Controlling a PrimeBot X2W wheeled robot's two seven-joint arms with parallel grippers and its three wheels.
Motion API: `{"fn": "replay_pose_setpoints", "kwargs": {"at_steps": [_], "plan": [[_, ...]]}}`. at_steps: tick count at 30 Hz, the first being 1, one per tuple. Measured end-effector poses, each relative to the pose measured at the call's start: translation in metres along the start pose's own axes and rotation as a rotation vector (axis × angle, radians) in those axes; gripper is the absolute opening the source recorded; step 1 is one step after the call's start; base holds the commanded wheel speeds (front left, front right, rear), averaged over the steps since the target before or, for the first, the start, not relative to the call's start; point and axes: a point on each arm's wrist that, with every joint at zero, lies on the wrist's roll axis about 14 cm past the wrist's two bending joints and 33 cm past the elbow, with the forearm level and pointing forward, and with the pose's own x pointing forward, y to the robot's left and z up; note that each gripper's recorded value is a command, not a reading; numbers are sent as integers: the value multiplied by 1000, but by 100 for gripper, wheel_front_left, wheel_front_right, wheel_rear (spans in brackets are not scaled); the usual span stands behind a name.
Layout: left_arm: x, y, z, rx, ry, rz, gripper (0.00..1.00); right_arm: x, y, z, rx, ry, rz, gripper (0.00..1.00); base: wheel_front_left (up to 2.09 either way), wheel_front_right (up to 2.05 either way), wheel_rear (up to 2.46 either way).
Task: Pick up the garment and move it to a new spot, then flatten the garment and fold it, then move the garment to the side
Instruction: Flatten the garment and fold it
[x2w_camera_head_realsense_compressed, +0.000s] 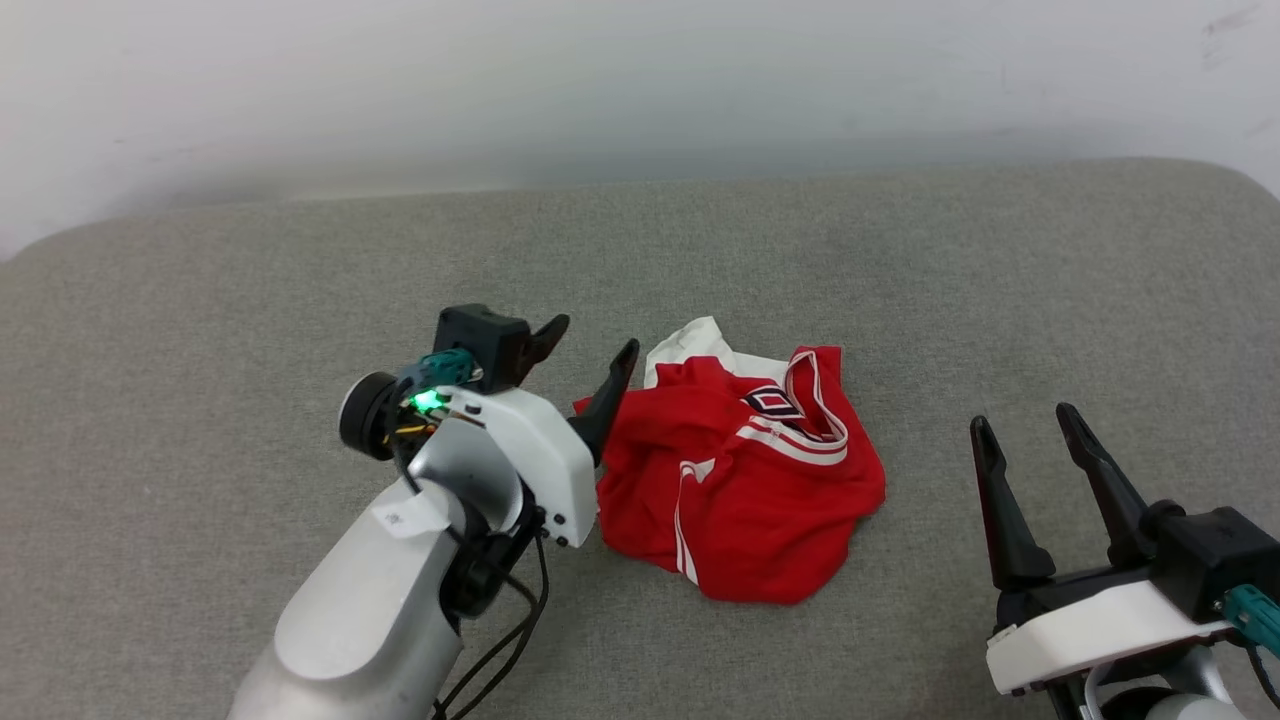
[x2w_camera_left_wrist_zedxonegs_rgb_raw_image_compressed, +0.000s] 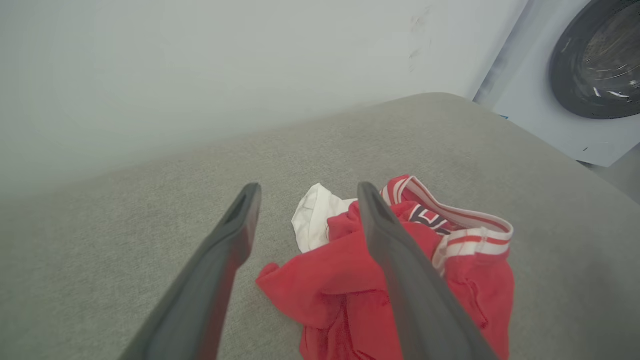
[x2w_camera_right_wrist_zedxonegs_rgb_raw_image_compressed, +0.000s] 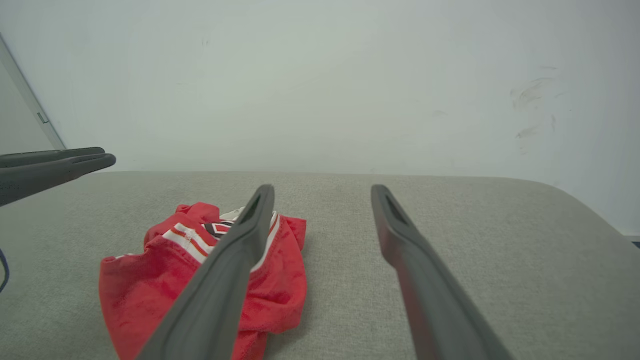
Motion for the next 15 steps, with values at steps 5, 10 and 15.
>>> {"fn": "replay_pose_setpoints", "kwargs": {"at_steps": [5, 10, 15], "plan": [[26, -13, -38, 9, 194, -83, 100, 5, -6, -8, -5, 23, -14, 100, 0, 0, 0], [39, -16, -83, 45, 398, -132, 100, 9, -14, -18, -10, 51, -35, 100, 0, 0, 0], [41, -15, -125, 111, 587, -166, 100, 14, -18, -28, -9, 72, -46, 100, 0, 0, 0]]}}
